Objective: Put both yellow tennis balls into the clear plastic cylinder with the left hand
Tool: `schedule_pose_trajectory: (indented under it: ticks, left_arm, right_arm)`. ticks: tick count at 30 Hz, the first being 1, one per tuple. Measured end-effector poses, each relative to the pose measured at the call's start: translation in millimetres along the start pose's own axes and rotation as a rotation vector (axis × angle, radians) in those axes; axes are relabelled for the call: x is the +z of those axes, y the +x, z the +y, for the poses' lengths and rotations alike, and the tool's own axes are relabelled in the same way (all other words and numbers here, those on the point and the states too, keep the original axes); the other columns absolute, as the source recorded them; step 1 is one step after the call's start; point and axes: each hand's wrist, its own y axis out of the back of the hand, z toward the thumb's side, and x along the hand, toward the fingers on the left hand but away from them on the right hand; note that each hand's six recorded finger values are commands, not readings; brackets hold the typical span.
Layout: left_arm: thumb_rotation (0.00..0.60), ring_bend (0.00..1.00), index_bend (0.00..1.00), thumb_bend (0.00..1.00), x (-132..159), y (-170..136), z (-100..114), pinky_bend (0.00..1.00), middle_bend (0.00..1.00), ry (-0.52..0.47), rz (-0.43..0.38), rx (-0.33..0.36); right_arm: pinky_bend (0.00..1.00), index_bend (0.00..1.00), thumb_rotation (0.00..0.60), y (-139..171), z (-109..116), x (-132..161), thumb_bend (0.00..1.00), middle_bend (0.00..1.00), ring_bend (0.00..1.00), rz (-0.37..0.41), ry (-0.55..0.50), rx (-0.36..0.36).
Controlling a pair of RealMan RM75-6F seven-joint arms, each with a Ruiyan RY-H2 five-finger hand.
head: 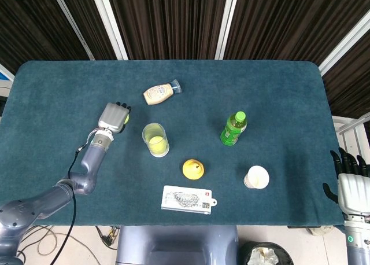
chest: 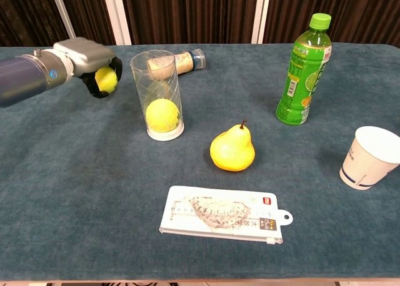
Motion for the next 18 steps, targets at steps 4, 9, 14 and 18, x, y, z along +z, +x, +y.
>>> schedule_pose_trajectory:
  ticks: [4,9,14,18]
  left_arm:
    - [0.6,0.43,0.42,0.46,2,-10,29,0.61,0.49,-0.055,-0.031,0.063]
    - [0.6,0.43,0.42,0.45,9,-34,76,0.6,0.49,-0.143,-0.09,0.143]
    - [0.6,0.43,0.42,0.44,12,-64,118,0.6,0.49,-0.214,-0.137,0.198]
    - [0.6,0.43,0.42,0.44,7,-84,145,0.6,0.49,-0.226,-0.139,0.242]
  right_arm:
    - [0.09,0.12,0.6,0,0,0,0.34,0.08,0.11,0.001,-0.003,0.0]
    - [0.09,0.12,0.6,-1,-1,1,0.34,0.08,0.11,0.003,-0.011,0.004]
    - [0.09,0.12,0.6,-1,-1,4,0.34,0.08,0.11,0.015,-0.021,0.005]
    - [0.09,0.12,0.6,-1,0,4,0.34,0.08,0.11,0.018,-0.026,0.004]
